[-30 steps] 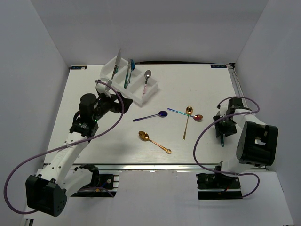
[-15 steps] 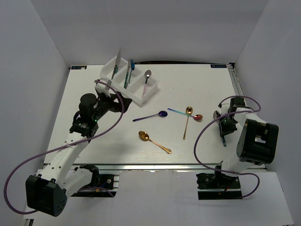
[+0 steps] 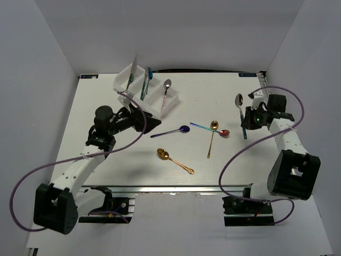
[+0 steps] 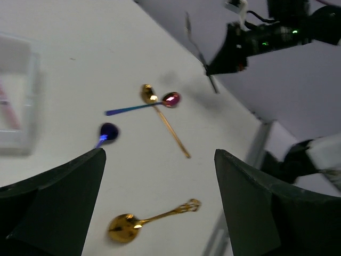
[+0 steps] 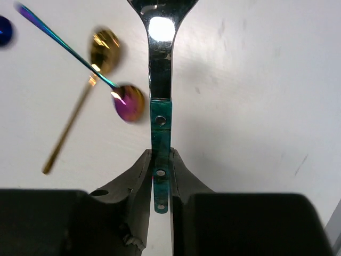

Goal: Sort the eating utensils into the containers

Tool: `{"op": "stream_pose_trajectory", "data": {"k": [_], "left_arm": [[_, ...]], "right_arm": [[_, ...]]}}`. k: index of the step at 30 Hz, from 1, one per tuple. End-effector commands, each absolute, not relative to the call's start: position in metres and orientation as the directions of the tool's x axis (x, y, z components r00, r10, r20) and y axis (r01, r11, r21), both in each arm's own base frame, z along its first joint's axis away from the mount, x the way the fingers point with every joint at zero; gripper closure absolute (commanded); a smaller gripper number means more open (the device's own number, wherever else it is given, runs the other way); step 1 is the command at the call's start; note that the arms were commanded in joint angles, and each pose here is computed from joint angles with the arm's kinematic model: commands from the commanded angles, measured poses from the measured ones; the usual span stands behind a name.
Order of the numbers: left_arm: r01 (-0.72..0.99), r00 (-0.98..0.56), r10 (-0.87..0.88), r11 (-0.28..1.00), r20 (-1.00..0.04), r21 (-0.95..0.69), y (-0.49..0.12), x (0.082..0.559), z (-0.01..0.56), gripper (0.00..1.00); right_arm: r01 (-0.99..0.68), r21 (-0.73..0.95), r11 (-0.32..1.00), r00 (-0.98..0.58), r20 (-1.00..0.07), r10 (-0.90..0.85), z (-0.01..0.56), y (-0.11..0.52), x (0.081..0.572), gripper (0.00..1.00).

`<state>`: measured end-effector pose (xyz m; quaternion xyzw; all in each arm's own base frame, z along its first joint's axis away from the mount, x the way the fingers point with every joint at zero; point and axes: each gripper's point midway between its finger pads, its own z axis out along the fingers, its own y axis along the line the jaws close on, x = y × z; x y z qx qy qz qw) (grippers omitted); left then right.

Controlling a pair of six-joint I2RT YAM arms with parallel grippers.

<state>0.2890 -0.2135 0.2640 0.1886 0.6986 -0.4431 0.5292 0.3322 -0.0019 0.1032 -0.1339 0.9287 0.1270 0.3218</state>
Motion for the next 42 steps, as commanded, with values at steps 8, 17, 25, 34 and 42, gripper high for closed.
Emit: {"op": "stream_pose_trajectory", "data": {"k": [8, 17, 25, 34, 42], "left_arm": [[0.687, -0.645, -0.256, 0.22, -0.72, -0.693, -0.301, 0.273, 0.28, 0.1], [0.597, -0.673, -0.302, 0.317, -0.675, -0.737, -0.369, 0.33, 0.25, 0.19], [0.635, -0.633, -0.31, 0.316, -0.71, -0.705, -0.416, 0.353, 0.259, 0.27], [0.68, -0.601, -0.294, 0.301, -0.743, -0.669, -0.434, 0.348, 0.267, 0.32], [0.705, -0.579, -0.287, 0.293, -0.763, -0.645, -0.438, 0.343, 0.273, 0.38]], "right_arm": [[-0.708, 0.185, 0.682, -0.428, -0.88, -0.206, 0.21, 0.14, 0.349, 1.0], [-0.8, 0.211, 0.562, -0.362, -0.916, -0.17, 0.237, 0.182, 0.336, 1.0], [-0.834, 0.207, 0.512, -0.32, -0.937, -0.143, 0.243, 0.188, 0.314, 1.0], [-0.832, 0.208, 0.514, -0.321, -0.936, -0.141, 0.238, 0.187, 0.308, 1.0], [-0.83, 0.211, 0.517, -0.324, -0.936, -0.136, 0.235, 0.187, 0.308, 1.0]]}}
